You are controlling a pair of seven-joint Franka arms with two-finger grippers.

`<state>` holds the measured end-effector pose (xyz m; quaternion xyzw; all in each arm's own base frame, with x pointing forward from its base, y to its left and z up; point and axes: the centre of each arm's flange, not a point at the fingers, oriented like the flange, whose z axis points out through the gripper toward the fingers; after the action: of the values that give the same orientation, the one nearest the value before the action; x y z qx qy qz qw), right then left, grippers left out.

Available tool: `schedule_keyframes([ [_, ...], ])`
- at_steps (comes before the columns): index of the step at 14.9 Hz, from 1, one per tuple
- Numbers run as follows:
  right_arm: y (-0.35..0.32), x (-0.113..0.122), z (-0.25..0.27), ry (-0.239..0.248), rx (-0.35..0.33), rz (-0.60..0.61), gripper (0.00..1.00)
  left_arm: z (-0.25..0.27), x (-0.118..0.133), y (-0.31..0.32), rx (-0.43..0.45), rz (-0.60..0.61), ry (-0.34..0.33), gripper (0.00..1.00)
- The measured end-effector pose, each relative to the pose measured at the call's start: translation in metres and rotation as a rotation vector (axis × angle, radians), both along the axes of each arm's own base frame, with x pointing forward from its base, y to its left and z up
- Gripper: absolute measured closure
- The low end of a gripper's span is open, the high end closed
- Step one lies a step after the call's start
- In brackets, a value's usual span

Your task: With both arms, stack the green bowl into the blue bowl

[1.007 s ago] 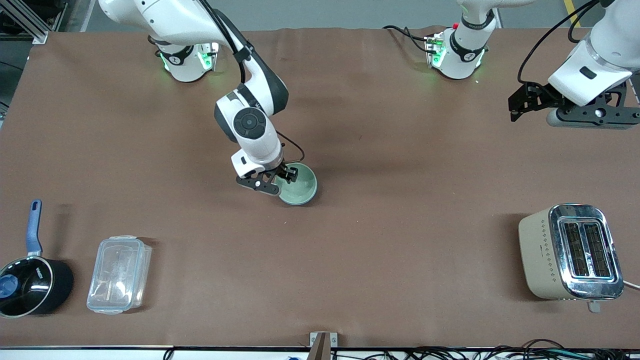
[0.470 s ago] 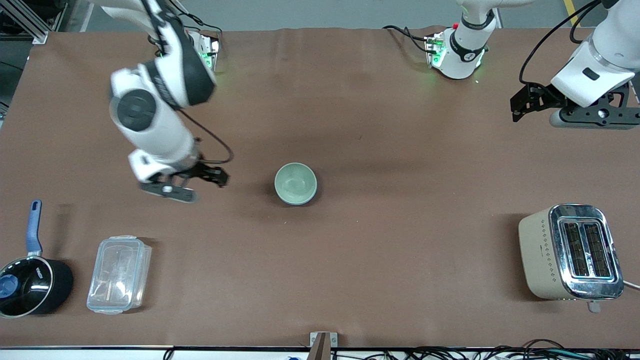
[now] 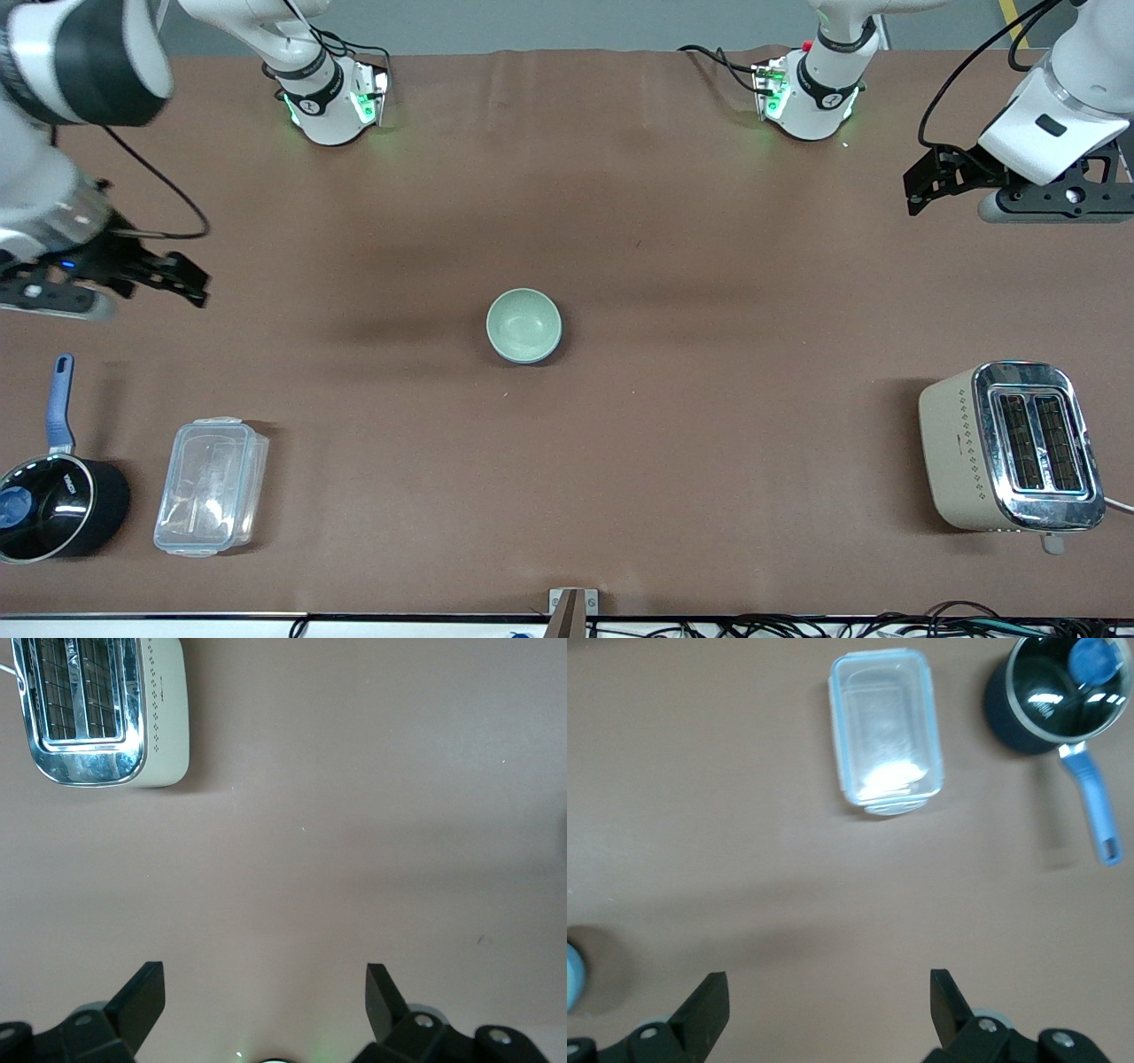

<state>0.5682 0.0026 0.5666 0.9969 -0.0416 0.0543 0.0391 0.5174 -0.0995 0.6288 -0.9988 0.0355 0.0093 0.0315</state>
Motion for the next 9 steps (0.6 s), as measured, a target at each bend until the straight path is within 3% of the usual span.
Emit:
schedule_keyframes([
  [5, -0.059, -0.027, 0.091, 0.008, -0.022, 0.088, 0.00, 0.005, 0.002, 0.007, -0.004, -0.031, -0.010, 0.00],
  [9, -0.053, -0.030, 0.117, -0.019, -0.002, 0.096, 0.00, 0.010, 0.003, 0.011, -0.006, -0.034, -0.019, 0.00],
])
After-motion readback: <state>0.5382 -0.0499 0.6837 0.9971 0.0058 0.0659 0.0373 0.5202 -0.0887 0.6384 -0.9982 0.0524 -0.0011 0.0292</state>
